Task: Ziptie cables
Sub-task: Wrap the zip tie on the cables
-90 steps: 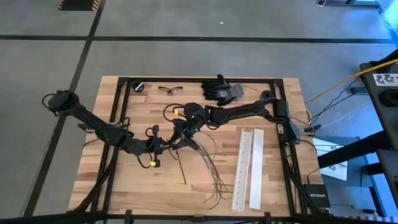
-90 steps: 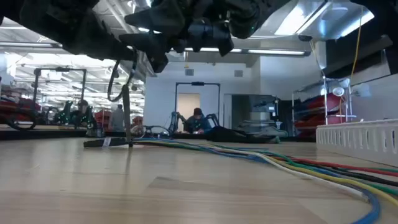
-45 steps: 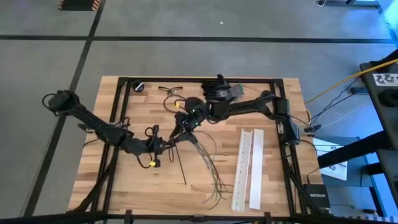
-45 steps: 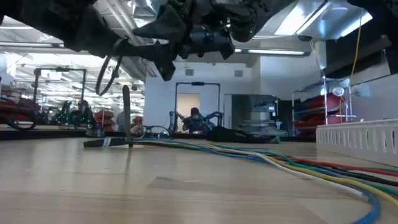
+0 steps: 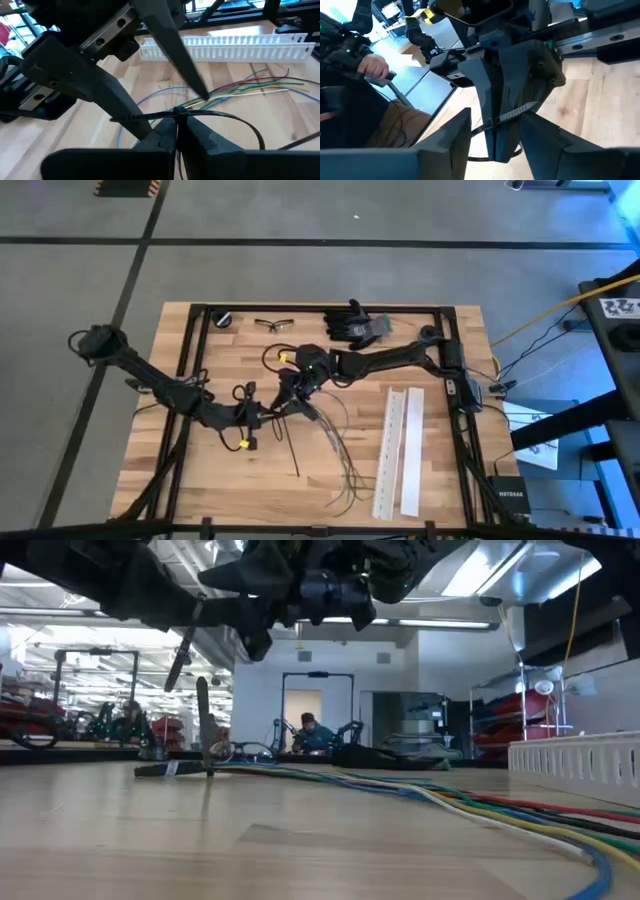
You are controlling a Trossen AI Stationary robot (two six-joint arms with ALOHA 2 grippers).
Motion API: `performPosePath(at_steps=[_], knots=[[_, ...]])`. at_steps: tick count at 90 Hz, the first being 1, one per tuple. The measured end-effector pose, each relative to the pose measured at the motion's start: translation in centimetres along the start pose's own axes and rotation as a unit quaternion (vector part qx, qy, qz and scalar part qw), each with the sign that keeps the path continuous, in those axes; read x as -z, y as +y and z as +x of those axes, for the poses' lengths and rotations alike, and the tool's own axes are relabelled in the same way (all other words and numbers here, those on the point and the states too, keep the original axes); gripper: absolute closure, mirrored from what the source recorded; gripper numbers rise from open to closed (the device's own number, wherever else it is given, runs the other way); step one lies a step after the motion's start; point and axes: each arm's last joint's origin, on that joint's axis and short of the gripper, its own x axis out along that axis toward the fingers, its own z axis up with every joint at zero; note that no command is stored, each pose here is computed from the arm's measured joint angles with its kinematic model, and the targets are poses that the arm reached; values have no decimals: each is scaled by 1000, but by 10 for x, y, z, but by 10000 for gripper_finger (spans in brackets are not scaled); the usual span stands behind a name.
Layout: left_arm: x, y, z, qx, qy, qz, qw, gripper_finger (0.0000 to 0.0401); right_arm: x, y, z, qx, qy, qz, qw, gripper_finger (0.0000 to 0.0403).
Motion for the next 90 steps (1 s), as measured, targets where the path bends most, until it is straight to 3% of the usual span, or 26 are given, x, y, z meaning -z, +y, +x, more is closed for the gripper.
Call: performPosePath(at_steps=[25, 62, 90], knots=[[1, 0, 0, 4, 3, -2, 1000, 401, 2, 5, 5, 27, 2, -42, 999, 395], [3, -1, 0, 7, 8, -22, 1000, 401, -3, 12, 13, 135, -23, -147, 980, 403], [3, -2, 0, 12, 12, -31, 999, 401, -15, 20, 7, 283, -20, -221, 933, 403]])
